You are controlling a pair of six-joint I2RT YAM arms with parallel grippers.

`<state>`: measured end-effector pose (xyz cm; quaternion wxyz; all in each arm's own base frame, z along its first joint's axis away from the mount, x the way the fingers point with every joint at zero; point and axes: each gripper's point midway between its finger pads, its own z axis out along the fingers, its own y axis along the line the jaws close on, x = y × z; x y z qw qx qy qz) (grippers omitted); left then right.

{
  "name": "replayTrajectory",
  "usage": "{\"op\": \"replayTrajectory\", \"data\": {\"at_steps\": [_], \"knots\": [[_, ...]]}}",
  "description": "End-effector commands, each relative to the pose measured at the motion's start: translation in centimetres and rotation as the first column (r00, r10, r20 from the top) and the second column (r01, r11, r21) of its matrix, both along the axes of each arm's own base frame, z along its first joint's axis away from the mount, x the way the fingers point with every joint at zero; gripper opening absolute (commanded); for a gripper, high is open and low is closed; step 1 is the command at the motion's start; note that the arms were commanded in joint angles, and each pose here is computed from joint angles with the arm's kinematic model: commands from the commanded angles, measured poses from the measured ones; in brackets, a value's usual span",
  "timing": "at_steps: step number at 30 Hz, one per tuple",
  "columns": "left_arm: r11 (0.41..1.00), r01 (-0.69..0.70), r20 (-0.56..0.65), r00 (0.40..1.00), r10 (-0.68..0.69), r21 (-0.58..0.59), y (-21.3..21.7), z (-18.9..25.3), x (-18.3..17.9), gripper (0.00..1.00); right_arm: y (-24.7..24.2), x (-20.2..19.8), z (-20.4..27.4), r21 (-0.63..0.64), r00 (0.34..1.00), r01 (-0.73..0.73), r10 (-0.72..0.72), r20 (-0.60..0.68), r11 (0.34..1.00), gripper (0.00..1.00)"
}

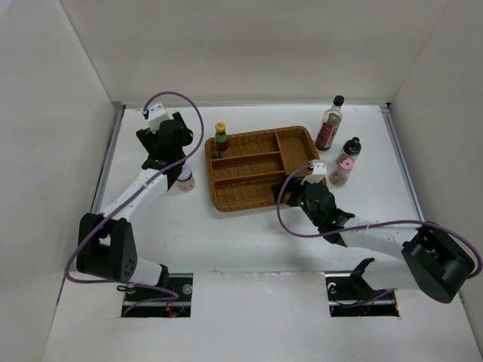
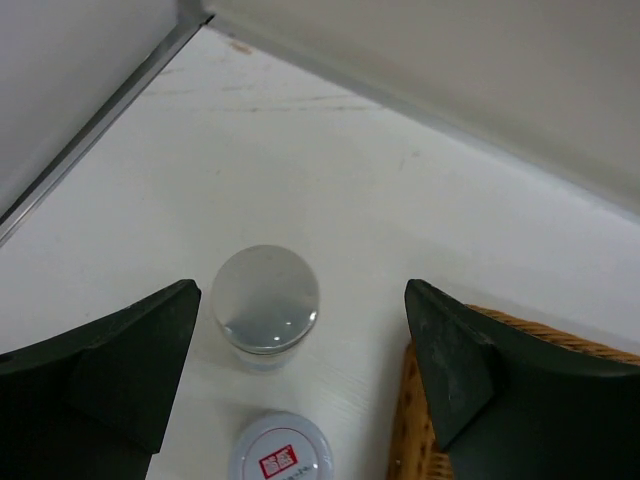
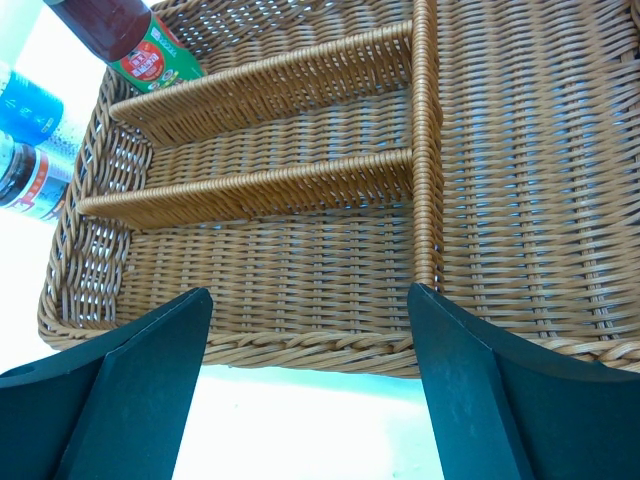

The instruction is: Organize the condiment bottles

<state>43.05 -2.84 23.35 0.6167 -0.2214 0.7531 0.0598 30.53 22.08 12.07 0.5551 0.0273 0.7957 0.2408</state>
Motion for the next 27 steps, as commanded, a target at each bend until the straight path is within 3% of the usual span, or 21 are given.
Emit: {"op": "replayTrajectory", "data": {"at_steps": [1,11,16,19,27], "knots": [[0.999,-0.047,-0.075,0.996,0.046,-0.007,1.6,-3.2,0.4,0.84,1.0,0.8,3.2,0.056,0.997,-0.014,0.01,0.076,0.998,0.87],[0.997,-0.071,-0.16,0.985,0.071,0.0,3.5,-6.8,3.7,0.8,1.7,0.8,2.7,0.048,0.998,-0.037,0.034,0.058,0.998,0.91],[0.997,-0.08,-0.152,0.985,0.08,0.002,3.6,-6.9,4.0,0.49,1.5,0.6,3.0,0.059,0.997,-0.034,0.03,0.067,0.998,0.92],[0.995,-0.102,-0.071,0.992,0.102,-0.005,4.0,-4.4,3.0,0.37,1.5,0.8,3.0,0.051,0.997,-0.031,0.027,0.068,0.998,0.92],[0.996,-0.062,0.28,0.957,0.078,-0.065,2.6,9.5,-3.1,0.35,1.1,0.8,3.3,0.062,0.997,-0.019,0.014,0.081,0.998,0.91]]}}
